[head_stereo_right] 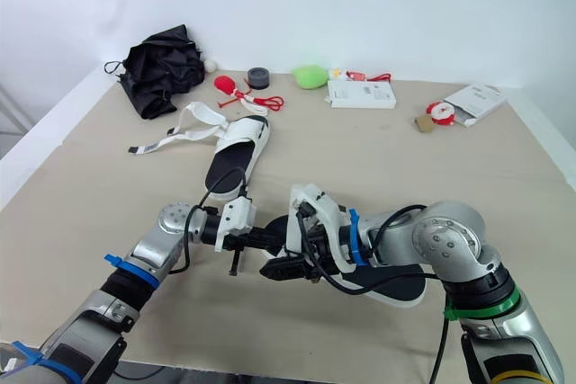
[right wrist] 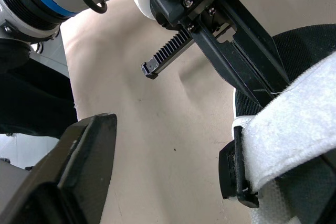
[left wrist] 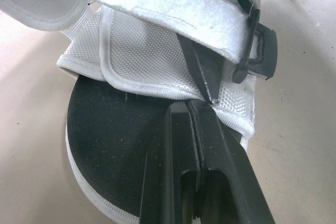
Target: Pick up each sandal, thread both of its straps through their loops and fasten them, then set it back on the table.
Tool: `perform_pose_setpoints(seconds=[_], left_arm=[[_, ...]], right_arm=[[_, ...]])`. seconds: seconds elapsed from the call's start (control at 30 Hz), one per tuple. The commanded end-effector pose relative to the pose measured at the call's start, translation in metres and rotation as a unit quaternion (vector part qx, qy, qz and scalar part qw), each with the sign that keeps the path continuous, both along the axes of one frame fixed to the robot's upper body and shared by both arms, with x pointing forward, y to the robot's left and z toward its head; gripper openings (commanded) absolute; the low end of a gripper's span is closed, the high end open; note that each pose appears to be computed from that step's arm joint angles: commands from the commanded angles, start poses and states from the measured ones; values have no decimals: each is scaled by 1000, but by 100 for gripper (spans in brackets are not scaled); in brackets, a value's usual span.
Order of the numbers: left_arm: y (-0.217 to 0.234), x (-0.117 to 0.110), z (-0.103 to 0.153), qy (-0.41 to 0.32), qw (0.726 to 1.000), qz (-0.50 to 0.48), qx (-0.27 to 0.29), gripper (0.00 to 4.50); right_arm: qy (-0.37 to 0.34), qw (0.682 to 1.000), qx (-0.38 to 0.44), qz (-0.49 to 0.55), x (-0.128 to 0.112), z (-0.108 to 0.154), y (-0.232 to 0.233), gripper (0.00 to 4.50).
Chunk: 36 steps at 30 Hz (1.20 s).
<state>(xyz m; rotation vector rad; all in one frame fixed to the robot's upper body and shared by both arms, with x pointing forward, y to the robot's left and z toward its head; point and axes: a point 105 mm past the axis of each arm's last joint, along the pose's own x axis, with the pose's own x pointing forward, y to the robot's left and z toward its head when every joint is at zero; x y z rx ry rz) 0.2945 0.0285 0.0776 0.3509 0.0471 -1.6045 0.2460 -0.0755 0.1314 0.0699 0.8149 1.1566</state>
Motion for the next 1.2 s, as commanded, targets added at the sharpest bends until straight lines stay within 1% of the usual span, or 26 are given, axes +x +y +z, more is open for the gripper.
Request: perform_pose_setpoints(seconds=[0.03, 0.13, 0.27, 0.37, 0.4, 0.43, 0.5, 0.53, 0.57, 0.6, 0.63, 0.73, 1.0, 1.1, 1.2], left_arm=[[18, -18, -70, 102, 988, 16, 113, 0], [18, -18, -69, 102, 988, 17, 112, 0], [18, -17, -69, 102, 988, 18, 111, 0], [17, -17, -69, 102, 988, 19, 110, 0], [17, -17, -69, 103, 988, 20, 110, 0], [18, -17, -69, 103, 988, 20, 110, 0], [18, -18, -70, 103, 988, 21, 111, 0], [18, -18, -70, 103, 988, 21, 111, 0], [18, -18, -70, 103, 988, 21, 111, 0], [18, -18, -70, 103, 988, 22, 111, 0], [19, -18, -70, 103, 988, 22, 111, 0], [19, -17, -70, 103, 988, 22, 111, 0], [19, -18, -70, 104, 988, 22, 112, 0], [19, -18, -70, 104, 988, 22, 112, 0], [19, -19, -70, 104, 988, 22, 112, 0]], right_arm=[[-9, 998, 47, -49, 25, 26, -11, 446], [-9, 995, 51, -89, 42, 31, -17, 446], [-5, 994, 55, -93, 43, 32, -16, 446], [-9, 994, 58, -94, 41, 30, -13, 373], [-9, 994, 57, -94, 41, 29, -13, 327], [-10, 994, 57, -92, 40, 28, -12, 291], [-10, 995, 55, -86, 37, 28, -10, 181], [-10, 995, 55, -83, 35, 28, -9, 134], [-10, 995, 56, -78, 33, 28, -9, 113], [-11, 996, 54, -74, 32, 28, -8, 50], [-11, 996, 53, -70, 30, 28, -8, 2], [-6, 997, 42, -57, 25, 24, -6, 2], [33, 999, -11, -27, 6, -3, -5, 2], [35, 998, -32, -29, 4, -14, -6, 2], [33, 998, -38, -34, 5, -18, -7, 2]])
